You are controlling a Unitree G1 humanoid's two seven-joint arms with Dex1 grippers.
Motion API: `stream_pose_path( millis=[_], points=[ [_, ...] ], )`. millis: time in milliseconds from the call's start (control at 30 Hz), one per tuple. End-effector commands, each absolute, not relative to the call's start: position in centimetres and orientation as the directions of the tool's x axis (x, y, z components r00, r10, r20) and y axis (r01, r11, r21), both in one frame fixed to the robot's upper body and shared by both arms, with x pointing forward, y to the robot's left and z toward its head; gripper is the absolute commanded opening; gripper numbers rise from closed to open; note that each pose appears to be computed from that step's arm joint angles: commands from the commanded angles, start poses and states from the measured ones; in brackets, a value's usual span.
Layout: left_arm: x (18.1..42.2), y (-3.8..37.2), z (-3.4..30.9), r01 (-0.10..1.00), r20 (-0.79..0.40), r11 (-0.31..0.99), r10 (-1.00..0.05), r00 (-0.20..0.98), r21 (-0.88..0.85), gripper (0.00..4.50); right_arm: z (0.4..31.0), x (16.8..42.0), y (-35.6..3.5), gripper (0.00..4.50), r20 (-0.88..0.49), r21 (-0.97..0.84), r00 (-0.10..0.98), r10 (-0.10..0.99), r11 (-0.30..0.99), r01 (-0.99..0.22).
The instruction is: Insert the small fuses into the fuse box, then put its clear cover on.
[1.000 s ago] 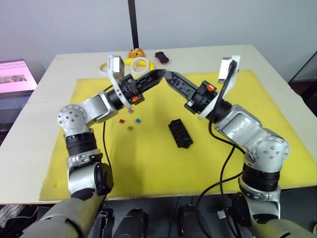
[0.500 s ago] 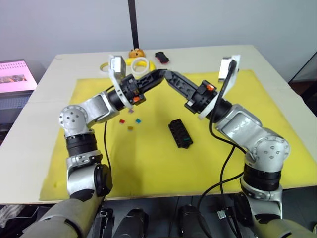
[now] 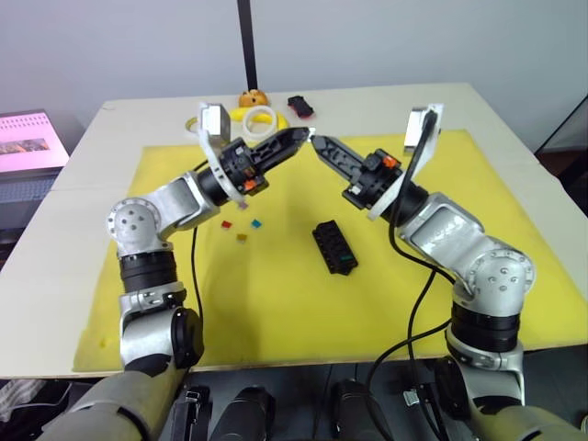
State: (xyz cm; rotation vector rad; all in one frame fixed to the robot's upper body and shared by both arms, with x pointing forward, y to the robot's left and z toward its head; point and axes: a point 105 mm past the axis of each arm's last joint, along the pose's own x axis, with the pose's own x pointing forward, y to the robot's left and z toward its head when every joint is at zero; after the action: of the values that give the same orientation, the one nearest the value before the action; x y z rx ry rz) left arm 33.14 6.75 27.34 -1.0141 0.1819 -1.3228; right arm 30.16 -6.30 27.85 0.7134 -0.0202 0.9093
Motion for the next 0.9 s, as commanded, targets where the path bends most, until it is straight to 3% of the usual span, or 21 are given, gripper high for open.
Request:
stream_pose_path(
  millis=[33, 133, 233, 367, 433, 600, 733, 900],
  points=[
    [32.9, 7.4, 27.7, 0.734, 0.400, -0.057, -0.866, 0.302, -0.677, 0.93, 29.7, 28.7, -6.4, 0.00, 0.368, 0.505, 0.577, 0.730, 0.364, -0.783],
    [32.0, 7.8, 27.8, 0.776, 0.355, -0.019, -0.896, 0.266, -0.630, 2.40, 29.8, 28.3, -6.9, 0.00, 0.345, 0.480, 0.567, 0.748, 0.378, -0.791],
    [30.5, 8.2, 26.7, 0.825, 0.236, 0.042, -0.949, 0.210, -0.563, 3.94, 29.6, 27.9, -8.0, 0.00, 0.282, 0.430, 0.553, 0.784, 0.412, -0.803],
    [28.6, 8.8, 23.4, 0.897, 0.019, 0.126, -0.989, 0.148, -0.423, 3.94, 28.7, 27.1, -9.5, 0.00, 0.123, 0.347, 0.493, 0.862, 0.428, -0.835],
    [28.3, 8.9, 22.4, 0.927, -0.042, 0.131, -0.991, 0.125, -0.352, 4.36, 28.5, 26.9, -10.0, 0.00, 0.058, 0.304, 0.463, 0.884, 0.426, -0.852],
    [27.6, 8.9, 19.2, 0.996, -0.249, 0.091, -0.965, 0.083, -0.020, 4.48, 26.7, 27.1, -11.6, 0.00, -0.252, 0.008, 0.391, 0.886, 0.405, -0.914],
    [27.8, 8.0, 17.7, 0.990, -0.290, 0.075, -0.951, 0.105, 0.116, 4.48, 24.8, 28.4, -12.4, 0.00, -0.426, -0.233, 0.357, 0.831, 0.281, -0.931],
    [28.5, 7.0, 17.0, 0.976, -0.267, 0.125, -0.948, 0.171, 0.178, 4.48, 22.4, 29.0, -12.8, 0.00, -0.602, -0.399, 0.267, 0.753, 0.006, -0.917]
  ],
)
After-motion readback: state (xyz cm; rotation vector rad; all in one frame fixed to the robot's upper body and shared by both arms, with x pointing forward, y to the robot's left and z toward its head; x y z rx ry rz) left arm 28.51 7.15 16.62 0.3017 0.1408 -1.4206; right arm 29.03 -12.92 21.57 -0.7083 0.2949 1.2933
